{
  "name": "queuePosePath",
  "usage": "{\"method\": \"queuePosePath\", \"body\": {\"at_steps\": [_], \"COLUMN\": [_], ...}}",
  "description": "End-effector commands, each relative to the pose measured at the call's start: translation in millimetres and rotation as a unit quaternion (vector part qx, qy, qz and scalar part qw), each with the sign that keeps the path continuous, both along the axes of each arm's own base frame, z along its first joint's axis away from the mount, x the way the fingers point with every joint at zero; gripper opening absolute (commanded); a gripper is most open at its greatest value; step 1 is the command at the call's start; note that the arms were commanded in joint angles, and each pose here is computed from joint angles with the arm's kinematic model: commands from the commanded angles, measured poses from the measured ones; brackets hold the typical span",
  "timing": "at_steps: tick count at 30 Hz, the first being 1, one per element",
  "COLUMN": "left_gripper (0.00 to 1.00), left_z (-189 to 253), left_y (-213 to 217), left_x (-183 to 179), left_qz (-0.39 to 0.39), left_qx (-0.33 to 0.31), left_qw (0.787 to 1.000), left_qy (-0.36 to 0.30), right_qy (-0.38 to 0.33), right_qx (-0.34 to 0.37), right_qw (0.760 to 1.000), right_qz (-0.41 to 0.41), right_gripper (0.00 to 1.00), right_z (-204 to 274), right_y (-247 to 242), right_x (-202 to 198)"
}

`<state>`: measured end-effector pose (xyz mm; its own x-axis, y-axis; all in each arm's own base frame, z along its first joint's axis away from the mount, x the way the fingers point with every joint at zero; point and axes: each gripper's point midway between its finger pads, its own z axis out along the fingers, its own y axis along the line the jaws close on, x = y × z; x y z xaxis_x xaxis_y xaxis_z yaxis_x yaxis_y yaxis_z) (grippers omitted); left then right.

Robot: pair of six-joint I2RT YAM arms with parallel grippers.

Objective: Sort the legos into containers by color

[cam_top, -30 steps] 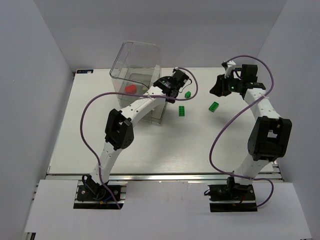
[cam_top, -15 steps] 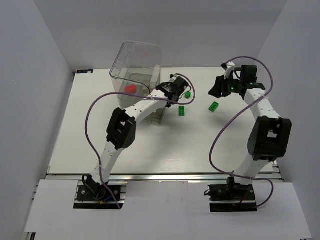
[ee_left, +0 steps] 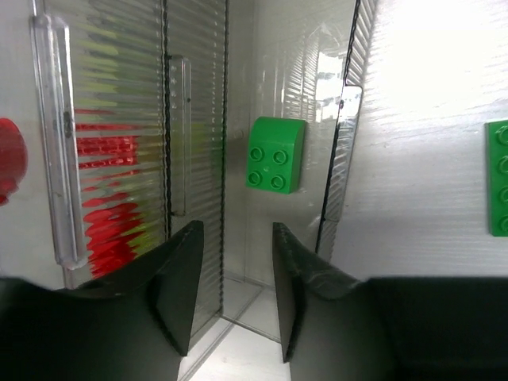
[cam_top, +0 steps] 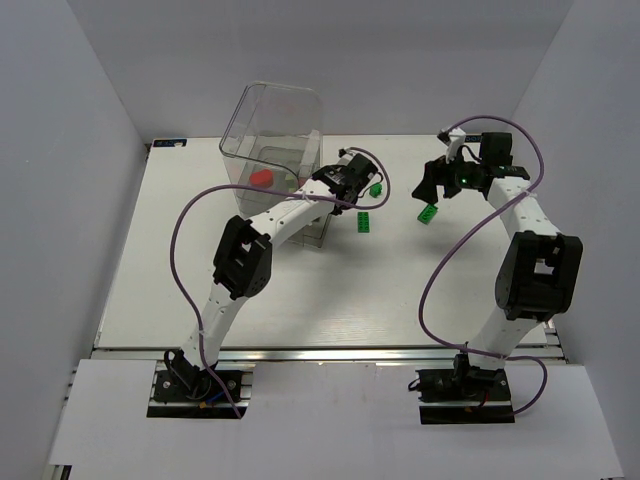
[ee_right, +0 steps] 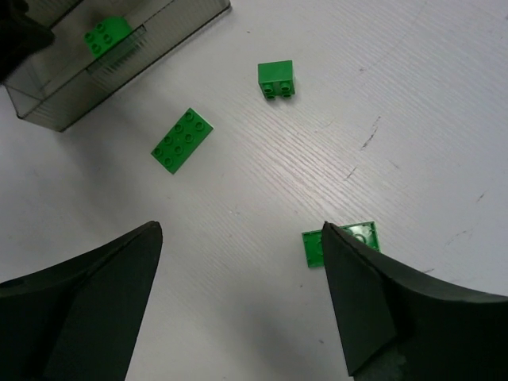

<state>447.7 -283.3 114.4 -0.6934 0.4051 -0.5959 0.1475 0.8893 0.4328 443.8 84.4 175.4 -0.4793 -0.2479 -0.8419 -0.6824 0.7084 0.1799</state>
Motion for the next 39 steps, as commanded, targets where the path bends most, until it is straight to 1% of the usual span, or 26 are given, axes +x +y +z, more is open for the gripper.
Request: {"method": "queuePosePath", "body": {"at_steps": [1, 2, 3, 4, 5, 6, 7, 8, 9, 10, 11, 12, 13, 14, 15, 16, 17, 18, 19, 20, 22, 24, 29, 33, 36, 39], "left_gripper": [0.38, 0.19, 0.13, 0.06, 0.05, 0.03, 0.05, 0.08, 0.16, 0.22, 0.25, 0.29, 0.37, 0.40, 0.43, 0.45, 0.50, 0.52, 0.53, 0.57, 0.58, 0.58, 0.59, 0.59, 0.59, 0.59], "left_z": [43.4, 49.1, 54.9, 69.4, 76.7, 77.4, 98.3, 104.7, 101.9, 127.4, 129.0, 135.2, 126.2, 140.8, 144.0, 145.2, 146.3, 146.4, 147.6, 141.1, 149.4, 150.2, 151.9, 146.9, 145.5, 146.6], "left_y": [-11.6, -16.0, -22.2, -31.1, -36.7, -40.9, -40.6, -48.4, -48.7, -53.8, -52.1, -54.0, -50.4, -46.9, -47.4, -45.6, -41.1, -41.5, -40.5, -37.7, -35.0, -26.9, -13.2, -9.0, -9.1, -9.2], "left_x": [-1.0, -2.0, -2.8, -8.8, -12.6, -17.6, -23.5, -31.0, -37.6, -44.9, -53.4, -57.4, -65.0, -72.8, -78.1, -82.8, -90.9, -96.3, -100.4, -105.6, -116.0, -123.6, -134.0, -138.3, -139.4, -140.4], "left_qz": [-0.002, -0.002, -0.008, -0.025, -0.034, -0.037, -0.040, -0.049, -0.050, -0.059, -0.062, -0.067, -0.063, -0.066, -0.062, -0.058, -0.056, -0.053, -0.054, -0.049, -0.054, -0.049, -0.038, -0.032, -0.030, -0.029], "left_qx": [-0.056, -0.076, -0.097, -0.134, -0.157, -0.179, -0.206, -0.239, -0.253, -0.298, -0.308, -0.326, -0.329, -0.347, -0.363, -0.371, -0.377, -0.389, -0.395, -0.397, -0.406, -0.407, -0.407, -0.405, -0.408, -0.414], "left_qw": [0.998, 0.997, 0.995, 0.990, 0.987, 0.983, 0.977, 0.970, 0.966, 0.952, 0.949, 0.943, 0.942, 0.936, 0.930, 0.927, 0.924, 0.920, 0.917, 0.917, 0.912, 0.912, 0.913, 0.914, 0.912, 0.910], "left_qy": [-0.026, -0.028, -0.029, -0.024, -0.021, -0.016, -0.027, -0.019, -0.013, -0.025, -0.017, -0.020, -0.009, -0.016, -0.013, -0.009, -0.004, 0.003, 0.006, 0.014, 0.011, 0.011, 0.008, 0.013, 0.014, 0.014], "right_qy": [-0.014, -0.022, -0.030, -0.038, -0.041, -0.047, -0.045, -0.020, -0.026, -0.007, -0.008, -0.009, -0.016, -0.009, -0.007, -0.013, 0.004, 0.012, 0.007, 0.022, 0.030, 0.035, 0.050, 0.048, 0.040, 0.038], "right_qx": [-0.022, -0.027, -0.030, -0.036, -0.039, -0.036, -0.037, -0.033, -0.032, -0.027, -0.029, -0.033, -0.041, -0.051, -0.063, -0.071, -0.079, -0.094, -0.099, -0.107, -0.120, -0.136, -0.164, -0.183, -0.187, -0.184], "right_qw": [1.000, 0.999, 0.999, 0.998, 0.998, 0.998, 0.998, 0.999, 0.998, 0.999, 0.999, 0.997, 0.997, 0.996, 0.995, 0.993, 0.992, 0.991, 0.990, 0.990, 0.988, 0.987, 0.982, 0.980, 0.979, 0.979], "right_qz": [0.016, 0.022, 0.022, 0.019, 0.015, 0.020, 0.031, 0.038, 0.043, 0.044, 0.043, 0.066, 0.071, 0.076, 0.083, 0.093, 0.097, 0.092, 0.096, 0.095, 0.089, 0.081, 0.077, 0.069, 0.072, 0.074], "right_gripper": [0.89, 0.89, 0.89, 0.89, 0.89, 0.89, 0.89, 0.89, 0.89, 0.88, 0.86, 0.85, 0.85, 0.85, 0.86, 0.86, 0.87, 0.87, 0.88, 0.88, 0.88, 0.88, 0.88, 0.86, 0.82, 0.73], "right_z": [-6.6, -12.3, -14.9, -17.9, -25.3, -18.6, -17.2, -33.4, -17.4, -29.4, -29.1, -30.4, -24.6, -37.4, -43.7, -36.2, -53.7, -60.7, -54.0, -69.5, -80.1, -90.2, -114.2, -123.4, -127.8, -130.8], "right_y": [-2.9, -1.7, -2.4, -3.2, -3.6, -1.8, 3.0, 6.6, 13.2, 20.1, 19.5, 40.6, 46.3, 50.4, 59.4, 70.7, 77.2, 78.6, 88.2, 89.3, 93.7, 92.5, 97.6, 98.5, 101.2, 104.4], "right_x": [3.9, 7.3, 10.8, 14.5, 21.7, 29.7, 34.7, 41.9, 53.4, 59.9, 66.0, 66.5, 72.9, 76.7, 79.0, 82.5, 85.1, 88.6, 92.7, 95.0, 98.0, 99.0, 94.7, 96.4, 98.4, 99.5]}}
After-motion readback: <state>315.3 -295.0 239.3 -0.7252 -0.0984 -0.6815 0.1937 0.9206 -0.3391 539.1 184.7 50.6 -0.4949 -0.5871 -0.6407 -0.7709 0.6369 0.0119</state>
